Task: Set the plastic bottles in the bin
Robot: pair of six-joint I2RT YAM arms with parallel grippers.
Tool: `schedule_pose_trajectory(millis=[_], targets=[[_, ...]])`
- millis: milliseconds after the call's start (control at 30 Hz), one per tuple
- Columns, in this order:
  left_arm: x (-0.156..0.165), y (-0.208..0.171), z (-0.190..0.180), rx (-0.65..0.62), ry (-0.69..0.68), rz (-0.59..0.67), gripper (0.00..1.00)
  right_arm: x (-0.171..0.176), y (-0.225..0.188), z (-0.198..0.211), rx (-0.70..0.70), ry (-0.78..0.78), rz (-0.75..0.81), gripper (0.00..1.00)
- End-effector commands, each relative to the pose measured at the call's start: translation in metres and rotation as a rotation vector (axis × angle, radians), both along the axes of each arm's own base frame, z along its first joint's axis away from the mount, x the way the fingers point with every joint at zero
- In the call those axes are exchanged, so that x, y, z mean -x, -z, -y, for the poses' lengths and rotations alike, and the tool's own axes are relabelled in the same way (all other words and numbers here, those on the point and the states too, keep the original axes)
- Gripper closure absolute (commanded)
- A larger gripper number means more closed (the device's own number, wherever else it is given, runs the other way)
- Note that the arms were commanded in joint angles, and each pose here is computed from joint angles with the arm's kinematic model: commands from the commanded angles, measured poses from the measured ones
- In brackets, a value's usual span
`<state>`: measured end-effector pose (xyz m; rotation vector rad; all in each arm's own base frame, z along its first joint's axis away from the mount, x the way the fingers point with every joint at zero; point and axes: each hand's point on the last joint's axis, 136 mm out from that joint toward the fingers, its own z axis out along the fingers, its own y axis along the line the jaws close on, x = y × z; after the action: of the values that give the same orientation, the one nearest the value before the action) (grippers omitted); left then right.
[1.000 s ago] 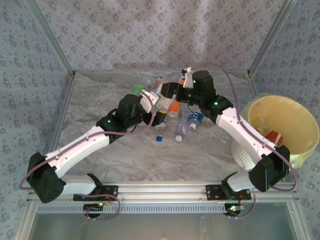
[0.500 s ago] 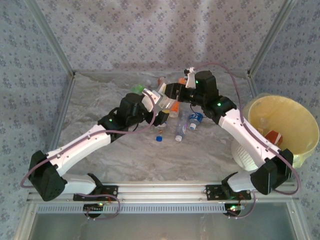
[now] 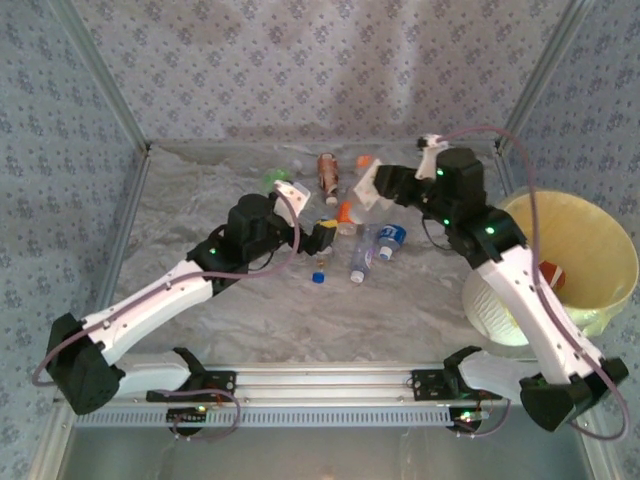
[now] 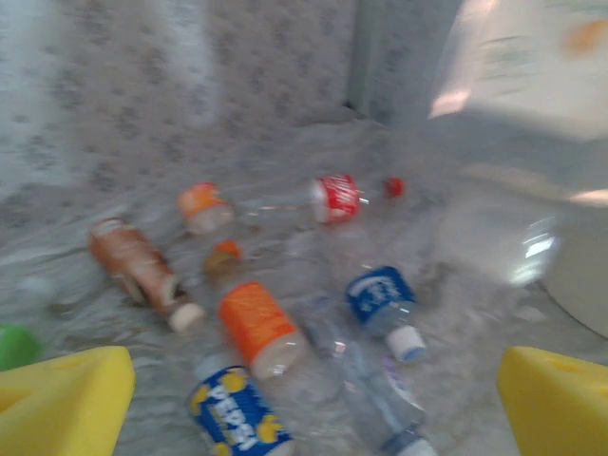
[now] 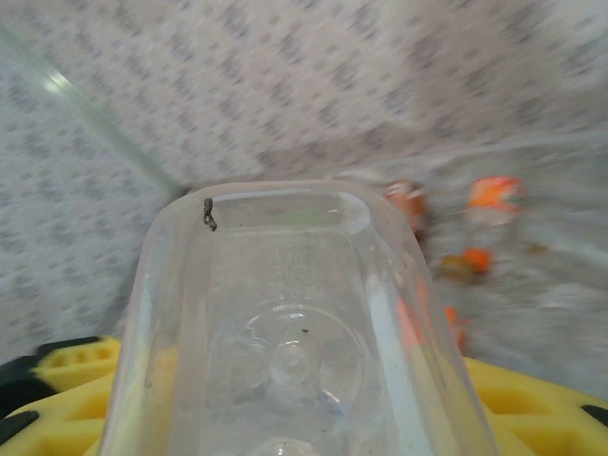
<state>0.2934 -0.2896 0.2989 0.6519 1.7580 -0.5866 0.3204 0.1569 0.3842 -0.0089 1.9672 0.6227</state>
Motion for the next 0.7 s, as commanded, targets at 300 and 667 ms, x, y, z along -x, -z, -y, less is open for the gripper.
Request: schedule_pose_trajectory(millis=[300, 667], targets=[[-0.049, 0.013, -0.084, 0.118, -0.425, -0.055, 0.02, 0.067, -0.073, 0.127, 0.331, 0.399, 0.234, 0.59], [-0.057, 0.03, -0.09, 0.112, -0.467, -0.111, 0.02, 0.123, -0.124, 0.214, 0.519, 0.795, 0.354, 0.59]])
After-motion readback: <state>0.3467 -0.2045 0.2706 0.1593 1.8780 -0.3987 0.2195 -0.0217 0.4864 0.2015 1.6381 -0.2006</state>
